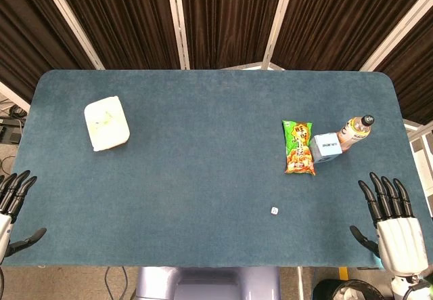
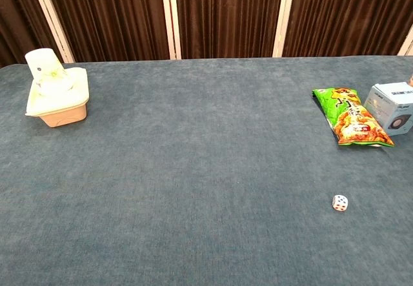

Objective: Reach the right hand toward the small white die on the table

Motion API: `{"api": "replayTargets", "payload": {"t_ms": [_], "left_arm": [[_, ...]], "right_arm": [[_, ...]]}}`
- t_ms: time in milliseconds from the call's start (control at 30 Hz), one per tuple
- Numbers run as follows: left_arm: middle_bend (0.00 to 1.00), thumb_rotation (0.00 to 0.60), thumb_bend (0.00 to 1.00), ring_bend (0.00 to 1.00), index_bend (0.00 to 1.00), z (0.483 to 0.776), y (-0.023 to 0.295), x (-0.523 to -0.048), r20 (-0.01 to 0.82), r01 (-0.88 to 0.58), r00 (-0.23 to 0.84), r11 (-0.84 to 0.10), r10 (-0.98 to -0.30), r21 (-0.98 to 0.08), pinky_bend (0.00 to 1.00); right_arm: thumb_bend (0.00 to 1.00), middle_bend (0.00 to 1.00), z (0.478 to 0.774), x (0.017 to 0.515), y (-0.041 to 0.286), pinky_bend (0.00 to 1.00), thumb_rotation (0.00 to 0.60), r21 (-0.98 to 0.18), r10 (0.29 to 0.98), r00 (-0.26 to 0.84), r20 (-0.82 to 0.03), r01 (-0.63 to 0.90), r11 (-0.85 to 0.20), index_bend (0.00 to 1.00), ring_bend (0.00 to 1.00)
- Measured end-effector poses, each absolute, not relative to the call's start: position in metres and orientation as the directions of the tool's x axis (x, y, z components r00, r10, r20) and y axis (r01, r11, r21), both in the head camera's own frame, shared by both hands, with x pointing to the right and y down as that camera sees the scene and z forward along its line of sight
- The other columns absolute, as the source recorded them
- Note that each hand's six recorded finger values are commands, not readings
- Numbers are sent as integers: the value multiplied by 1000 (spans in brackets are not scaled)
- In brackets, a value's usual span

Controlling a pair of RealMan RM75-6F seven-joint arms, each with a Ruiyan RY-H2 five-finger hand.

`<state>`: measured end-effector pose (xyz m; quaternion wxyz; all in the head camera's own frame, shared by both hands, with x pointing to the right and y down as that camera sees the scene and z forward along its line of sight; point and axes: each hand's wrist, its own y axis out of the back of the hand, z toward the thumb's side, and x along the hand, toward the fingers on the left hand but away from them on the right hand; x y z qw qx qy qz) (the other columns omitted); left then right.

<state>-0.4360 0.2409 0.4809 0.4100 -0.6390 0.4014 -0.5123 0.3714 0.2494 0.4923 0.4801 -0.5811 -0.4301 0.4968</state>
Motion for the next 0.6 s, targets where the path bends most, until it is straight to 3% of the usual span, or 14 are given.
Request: {"api": "replayTargets", "payload": {"t_ms": [267, 300, 333, 367, 400, 467, 500, 600], "left_arm": [[0, 600, 0, 0, 0, 484, 241, -436, 334, -85, 148, -348, -931, -934, 0], [0, 600, 0, 0, 0, 484, 241, -437, 334, -85, 147, -348, -931, -934, 0], [0, 600, 0, 0, 0, 484, 240, -437, 334, -84, 146, -348, -931, -934, 0], [0, 600, 0, 0, 0, 484, 240, -436, 334, -83, 146, -348, -931, -934, 0], [0, 600, 0, 0, 0, 485, 240, -436, 334, -81, 146, -348, -931, -934, 0], [0, 600, 0, 0, 0, 487, 240, -436, 337, -75, 146, -351, -930, -934, 0], [0, 600, 0, 0, 0, 488, 239, -436, 342, -71, 144, -354, -929, -932, 0], [0, 600, 0, 0, 0, 493, 238, -436, 354, -60, 133, -364, -926, -930, 0]], "right_arm": [[0, 14, 498, 372, 250, 0, 600, -981, 972, 139, -190, 10, -193, 68, 0], [1, 58, 500, 371, 250, 0, 600, -980, 970, 142, -197, 8, -200, 68, 13], [30, 186, 502, 370, 250, 28, 600, -978, 968, 146, -205, 6, -208, 68, 98], [99, 363, 505, 369, 251, 140, 600, -975, 964, 151, -217, 1, -220, 69, 250], [202, 533, 507, 368, 251, 321, 600, -973, 961, 156, -228, -3, -230, 69, 430], [384, 686, 514, 364, 251, 657, 600, -966, 951, 175, -256, -14, -258, 69, 629], [465, 723, 519, 362, 251, 784, 600, -962, 944, 188, -270, -19, -272, 69, 676], [582, 758, 539, 354, 252, 942, 600, -939, 908, 241, -342, -38, -343, 69, 725]]}}
